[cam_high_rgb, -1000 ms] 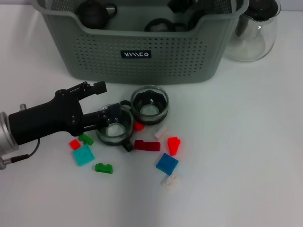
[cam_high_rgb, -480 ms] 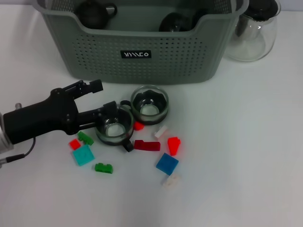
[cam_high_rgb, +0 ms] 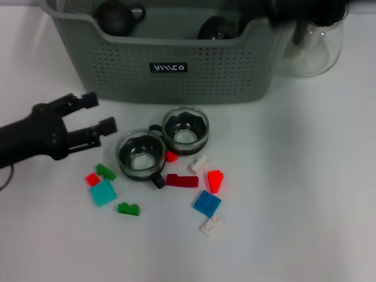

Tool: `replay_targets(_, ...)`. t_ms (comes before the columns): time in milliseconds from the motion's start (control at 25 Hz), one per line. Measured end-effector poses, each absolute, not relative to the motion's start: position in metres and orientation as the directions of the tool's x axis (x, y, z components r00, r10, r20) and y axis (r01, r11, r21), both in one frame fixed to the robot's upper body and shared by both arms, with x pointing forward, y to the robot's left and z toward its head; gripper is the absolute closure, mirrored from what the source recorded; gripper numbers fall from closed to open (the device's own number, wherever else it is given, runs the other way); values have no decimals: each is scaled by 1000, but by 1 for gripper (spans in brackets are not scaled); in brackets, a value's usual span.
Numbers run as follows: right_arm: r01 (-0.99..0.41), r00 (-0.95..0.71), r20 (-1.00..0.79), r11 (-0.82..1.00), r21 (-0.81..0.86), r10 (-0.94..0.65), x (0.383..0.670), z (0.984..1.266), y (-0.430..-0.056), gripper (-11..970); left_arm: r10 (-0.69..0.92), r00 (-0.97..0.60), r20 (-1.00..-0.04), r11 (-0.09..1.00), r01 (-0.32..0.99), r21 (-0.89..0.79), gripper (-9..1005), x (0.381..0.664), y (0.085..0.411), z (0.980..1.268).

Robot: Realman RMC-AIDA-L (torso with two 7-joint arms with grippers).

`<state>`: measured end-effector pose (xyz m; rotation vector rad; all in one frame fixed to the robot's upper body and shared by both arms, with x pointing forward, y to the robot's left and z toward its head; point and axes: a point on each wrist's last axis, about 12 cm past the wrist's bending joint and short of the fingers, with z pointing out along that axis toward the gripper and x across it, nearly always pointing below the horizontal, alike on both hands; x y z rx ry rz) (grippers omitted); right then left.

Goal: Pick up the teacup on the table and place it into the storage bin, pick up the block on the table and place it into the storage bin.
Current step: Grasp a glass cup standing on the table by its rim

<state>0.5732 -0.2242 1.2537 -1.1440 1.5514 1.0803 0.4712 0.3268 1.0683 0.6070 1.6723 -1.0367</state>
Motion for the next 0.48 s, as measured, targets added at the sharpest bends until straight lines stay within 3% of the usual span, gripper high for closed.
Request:
replay_targets(240,-955,-291,-903,46,291,-316,551,1215,-252,27,35,-411,-911,568,758,-320,133,483,355,1091)
replay_targets(480,-922,-375,-789,109,372,-487,546,1185,-253,28,176,-522,-835,584,738,-338,136,503,357,1124)
